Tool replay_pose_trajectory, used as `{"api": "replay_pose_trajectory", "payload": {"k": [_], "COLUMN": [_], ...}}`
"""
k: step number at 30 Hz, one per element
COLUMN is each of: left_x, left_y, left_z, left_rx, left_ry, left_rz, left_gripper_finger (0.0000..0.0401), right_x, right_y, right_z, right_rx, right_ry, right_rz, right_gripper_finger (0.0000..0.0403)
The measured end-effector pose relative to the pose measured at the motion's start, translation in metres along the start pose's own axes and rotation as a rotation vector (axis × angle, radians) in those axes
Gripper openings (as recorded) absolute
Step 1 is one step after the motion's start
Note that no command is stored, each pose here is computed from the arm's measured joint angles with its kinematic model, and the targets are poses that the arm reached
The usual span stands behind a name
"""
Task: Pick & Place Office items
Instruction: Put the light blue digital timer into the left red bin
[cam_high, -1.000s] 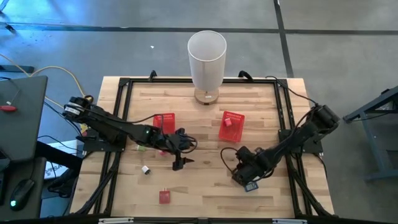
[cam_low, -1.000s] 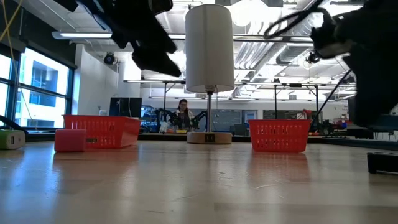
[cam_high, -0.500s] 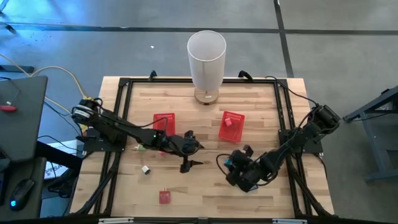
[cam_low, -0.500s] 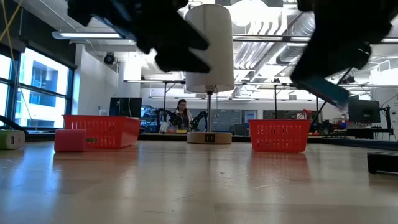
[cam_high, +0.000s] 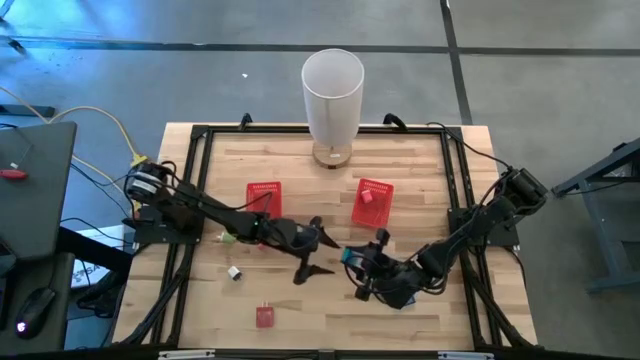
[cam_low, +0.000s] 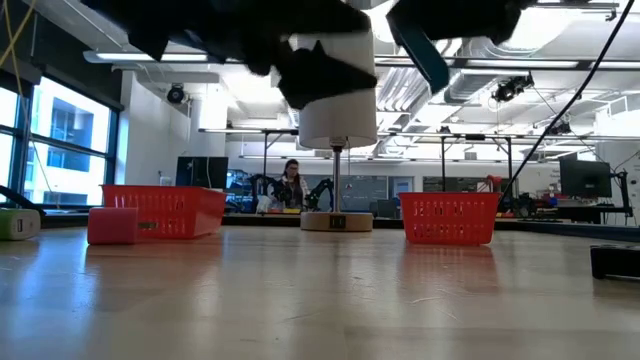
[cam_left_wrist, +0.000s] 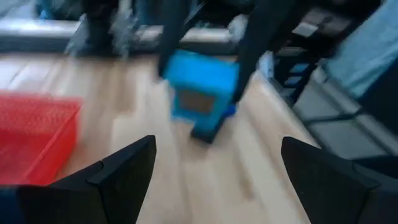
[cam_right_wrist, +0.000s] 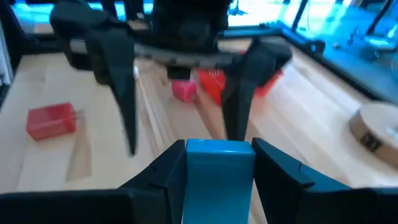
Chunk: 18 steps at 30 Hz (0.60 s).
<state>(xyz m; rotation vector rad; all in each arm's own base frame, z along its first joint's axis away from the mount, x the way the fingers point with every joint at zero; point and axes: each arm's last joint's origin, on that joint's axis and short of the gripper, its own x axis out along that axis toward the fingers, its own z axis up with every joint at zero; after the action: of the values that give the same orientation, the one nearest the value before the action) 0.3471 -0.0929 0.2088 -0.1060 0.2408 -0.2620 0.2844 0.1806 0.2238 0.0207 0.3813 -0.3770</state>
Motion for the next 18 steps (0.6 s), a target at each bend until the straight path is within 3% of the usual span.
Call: {"api": "replay_pose_trajectory", "payload": {"k": [18], "left_x": [0.017], "left_y": [0.005], "left_z": [-0.009], "left_rx": [0.016], "left_ry": [-0.137], "left_rz": [-0.016], "left_gripper_finger": [0.0337], "right_x": [0.003], "right_y": [0.004], "right_z": [0.019], "right_rx": [-0.090], "right_ry": [-0.128], "right_rz": [0.039], "right_gripper_finger": [0.0141]}}
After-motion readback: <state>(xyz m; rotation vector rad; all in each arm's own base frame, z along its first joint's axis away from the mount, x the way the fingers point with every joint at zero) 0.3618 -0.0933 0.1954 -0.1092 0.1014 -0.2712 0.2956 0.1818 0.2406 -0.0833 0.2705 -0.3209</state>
